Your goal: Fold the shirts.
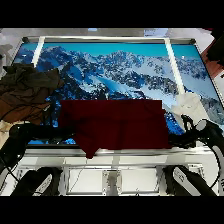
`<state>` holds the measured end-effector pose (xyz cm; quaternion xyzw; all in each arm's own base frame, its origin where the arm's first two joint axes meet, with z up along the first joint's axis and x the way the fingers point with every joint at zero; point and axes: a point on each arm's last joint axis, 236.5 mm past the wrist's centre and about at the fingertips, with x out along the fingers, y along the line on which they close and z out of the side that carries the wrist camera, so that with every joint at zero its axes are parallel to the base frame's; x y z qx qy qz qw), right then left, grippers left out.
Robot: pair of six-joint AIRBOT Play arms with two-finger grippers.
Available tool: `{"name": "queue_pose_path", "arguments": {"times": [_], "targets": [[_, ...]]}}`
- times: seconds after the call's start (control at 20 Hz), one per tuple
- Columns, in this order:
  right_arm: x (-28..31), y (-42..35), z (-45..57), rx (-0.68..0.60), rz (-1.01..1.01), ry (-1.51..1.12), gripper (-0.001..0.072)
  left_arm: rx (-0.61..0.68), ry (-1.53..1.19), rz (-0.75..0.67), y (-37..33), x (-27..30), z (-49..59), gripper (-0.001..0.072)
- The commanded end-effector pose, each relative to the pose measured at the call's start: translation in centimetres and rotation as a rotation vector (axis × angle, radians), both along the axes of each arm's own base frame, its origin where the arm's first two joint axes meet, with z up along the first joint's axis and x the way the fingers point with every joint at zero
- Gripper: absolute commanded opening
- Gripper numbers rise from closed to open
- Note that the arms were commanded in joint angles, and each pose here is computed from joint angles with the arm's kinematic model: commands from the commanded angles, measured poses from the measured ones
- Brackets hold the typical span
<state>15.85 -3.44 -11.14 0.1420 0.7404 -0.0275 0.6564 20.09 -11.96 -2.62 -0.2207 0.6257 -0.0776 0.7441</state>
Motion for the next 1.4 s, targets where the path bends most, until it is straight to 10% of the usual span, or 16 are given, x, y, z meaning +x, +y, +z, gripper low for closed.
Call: {"name": "queue_pose_path", "arguments": {"times": [0.0, 0.15, 0.3, 0.9, 1.35], "targets": [[0.0, 2.2, -0.1, 0.093, -0.006, -0.007, 0.0337, 0.000, 0.000, -0.001, 0.0, 0.0, 0.0, 0.0011], [1.0, 3.0, 0.1, 0.127, -0.027, -0.045, 0.0288, 0.000, 0.000, -0.001, 0.0, 0.0, 0.0, 0.0011], [1.7, 3.2, 0.1, 0.132, -0.042, -0.071, 0.0026, 0.000, -0.001, -0.001, 0.0, 0.0, 0.0, 0.0012], [6.6, -2.3, 9.9, -0.053, 0.077, -0.183, 0.0024, 0.235, -0.049, -0.226, 4.2, -0.5, 7.8, 0.0011], [15.5, 1.0, 13.0, 0.127, 0.008, -0.485, 0.0023, 0.280, -0.257, -0.285, 3.1, 9.6, 8.1, 0.0010]]}}
